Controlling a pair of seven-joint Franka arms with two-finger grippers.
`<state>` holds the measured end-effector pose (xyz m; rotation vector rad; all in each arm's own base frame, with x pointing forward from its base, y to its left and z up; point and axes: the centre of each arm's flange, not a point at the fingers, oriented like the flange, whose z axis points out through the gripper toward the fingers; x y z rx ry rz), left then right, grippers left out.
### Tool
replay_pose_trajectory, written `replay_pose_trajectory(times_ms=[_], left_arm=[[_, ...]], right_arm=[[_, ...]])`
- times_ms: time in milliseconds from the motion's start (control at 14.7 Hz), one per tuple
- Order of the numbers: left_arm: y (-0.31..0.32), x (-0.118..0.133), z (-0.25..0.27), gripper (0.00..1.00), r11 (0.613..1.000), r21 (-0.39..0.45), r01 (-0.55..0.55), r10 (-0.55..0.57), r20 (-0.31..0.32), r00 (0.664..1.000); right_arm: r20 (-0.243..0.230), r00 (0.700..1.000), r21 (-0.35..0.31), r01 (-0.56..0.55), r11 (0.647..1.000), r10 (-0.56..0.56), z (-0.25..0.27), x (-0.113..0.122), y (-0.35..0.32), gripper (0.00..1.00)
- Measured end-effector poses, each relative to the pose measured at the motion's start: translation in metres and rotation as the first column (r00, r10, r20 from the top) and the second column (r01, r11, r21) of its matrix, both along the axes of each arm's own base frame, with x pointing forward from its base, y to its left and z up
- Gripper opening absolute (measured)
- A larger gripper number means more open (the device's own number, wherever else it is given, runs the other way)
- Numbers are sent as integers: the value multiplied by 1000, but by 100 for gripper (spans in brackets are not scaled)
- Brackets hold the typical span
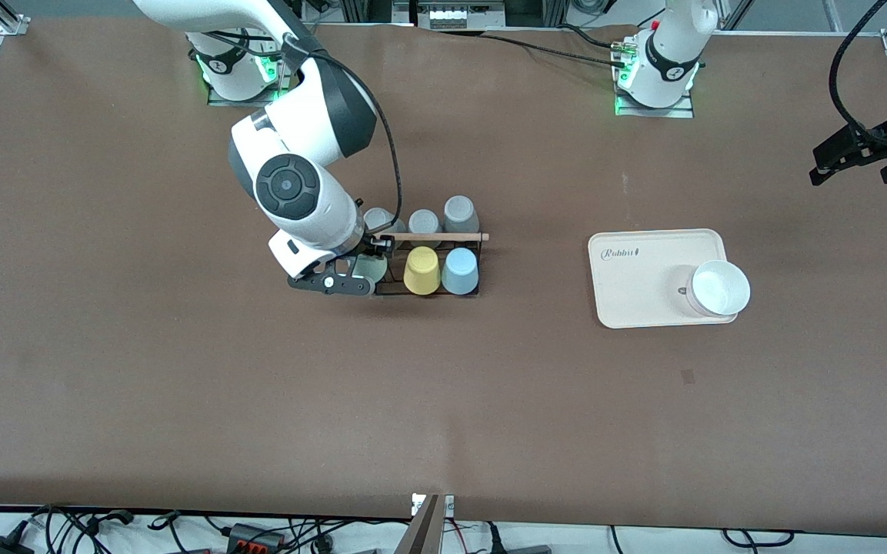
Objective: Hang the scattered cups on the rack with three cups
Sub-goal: 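Carry the teal cup with the right gripper onto a rack peg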
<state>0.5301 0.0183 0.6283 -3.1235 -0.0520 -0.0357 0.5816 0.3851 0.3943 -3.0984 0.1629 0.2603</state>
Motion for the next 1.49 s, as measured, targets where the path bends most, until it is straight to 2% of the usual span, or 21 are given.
replay_pose_trajectory(times_ms=[204, 814, 1018, 1357, 1425, 1493], left_arm=[[0, 0, 0, 100, 1000, 0, 0, 0, 1, 1000], [0, 0, 1, 100, 1000, 0, 1, -1, 2, 1000], [0, 0, 1, 100, 1000, 0, 1, -1, 2, 1000], [0, 0, 1, 100, 1000, 0, 1, -1, 2, 1000], [0, 0, 1, 100, 1000, 0, 1, -1, 2, 1000], [0, 0, 1, 100, 1000, 0, 1, -1, 2, 1000]], right_arm=[[-9, 1000, -4, -9, 1000, 9, -3, -1, 6, 67], [-60, 998, -29, -22, 999, 20, -58, 3, 21, 67], [-83, 997, -15, -5, 1000, 3, -72, 5, 21, 67], [-90, 996, -14, 0, 1000, -1, -89, 7, 22, 67], [-91, 996, -14, 2, 1000, -3, -89, 7, 22, 71], [-91, 996, -14, 3, 1000, -5, -89, 8, 21, 81]])
